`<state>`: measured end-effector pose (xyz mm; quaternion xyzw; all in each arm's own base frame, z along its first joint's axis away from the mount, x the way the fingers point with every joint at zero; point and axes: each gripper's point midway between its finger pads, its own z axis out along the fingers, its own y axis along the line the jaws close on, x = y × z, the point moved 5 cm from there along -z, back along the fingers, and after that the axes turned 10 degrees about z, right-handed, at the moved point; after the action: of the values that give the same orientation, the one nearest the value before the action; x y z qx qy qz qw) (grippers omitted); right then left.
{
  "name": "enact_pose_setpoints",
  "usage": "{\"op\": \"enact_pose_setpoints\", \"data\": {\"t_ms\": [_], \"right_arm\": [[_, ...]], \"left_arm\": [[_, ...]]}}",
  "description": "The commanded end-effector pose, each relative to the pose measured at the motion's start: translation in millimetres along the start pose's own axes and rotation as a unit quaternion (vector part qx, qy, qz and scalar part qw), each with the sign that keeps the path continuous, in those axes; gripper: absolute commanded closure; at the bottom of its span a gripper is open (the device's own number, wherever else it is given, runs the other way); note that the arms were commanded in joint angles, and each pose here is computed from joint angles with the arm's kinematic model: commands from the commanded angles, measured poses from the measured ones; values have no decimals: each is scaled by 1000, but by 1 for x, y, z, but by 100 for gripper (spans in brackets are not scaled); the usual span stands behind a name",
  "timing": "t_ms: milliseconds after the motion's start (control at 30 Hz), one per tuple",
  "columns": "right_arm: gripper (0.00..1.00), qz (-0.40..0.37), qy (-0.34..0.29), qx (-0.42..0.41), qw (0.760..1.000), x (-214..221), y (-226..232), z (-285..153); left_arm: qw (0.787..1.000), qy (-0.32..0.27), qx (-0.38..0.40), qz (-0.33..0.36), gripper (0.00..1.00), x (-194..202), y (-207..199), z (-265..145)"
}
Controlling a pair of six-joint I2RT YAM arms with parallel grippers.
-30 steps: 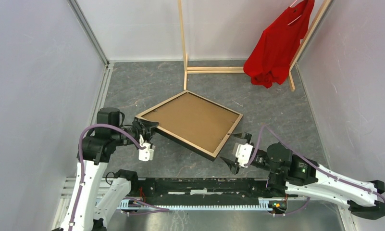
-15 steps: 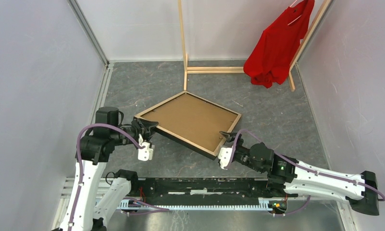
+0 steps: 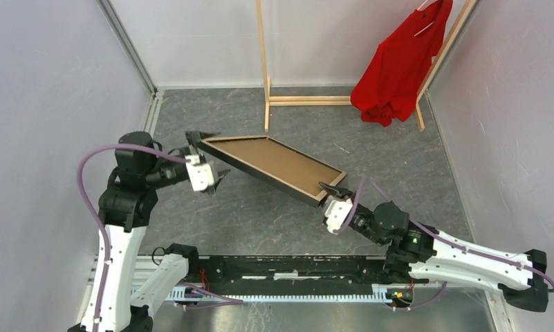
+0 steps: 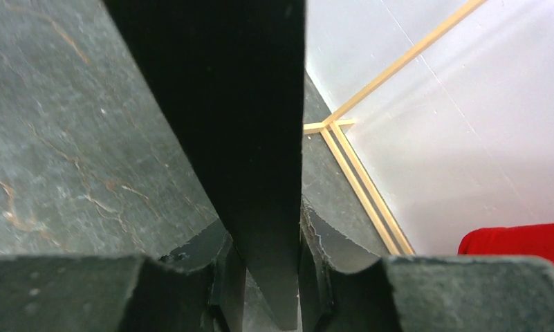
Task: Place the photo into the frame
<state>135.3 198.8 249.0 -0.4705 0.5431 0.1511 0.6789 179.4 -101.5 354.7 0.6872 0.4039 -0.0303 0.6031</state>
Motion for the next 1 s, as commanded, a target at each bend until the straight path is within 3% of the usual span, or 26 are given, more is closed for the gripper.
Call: {"op": "enact_pose_setpoints", "data": {"t_ms": [0,100,233,400,667,967], "right_arm": [[86,196,-108,28,974,-71,-25,-12],[86,268,-120,36,955,-97,-36,-13],[86,346,-79,62,933,-120,-49,-3],[89,409,-53,66,909,-136,-50,9],[94,539,-33,132,831,-97,-57,23],[96,641,-23,176,746,-18,-57,37]], "left_arm": [[986,-17,-124,-106,0,-26,65,-10],[969,-10,-188,-158,0,-34,98,-19],[946,5,-215,-243,0,-40,133,-24],[933,33,-207,-292,0,-33,136,-22],[928,65,-190,-313,5,-14,123,-13],[905,168,-139,-366,14,33,93,1]]}}
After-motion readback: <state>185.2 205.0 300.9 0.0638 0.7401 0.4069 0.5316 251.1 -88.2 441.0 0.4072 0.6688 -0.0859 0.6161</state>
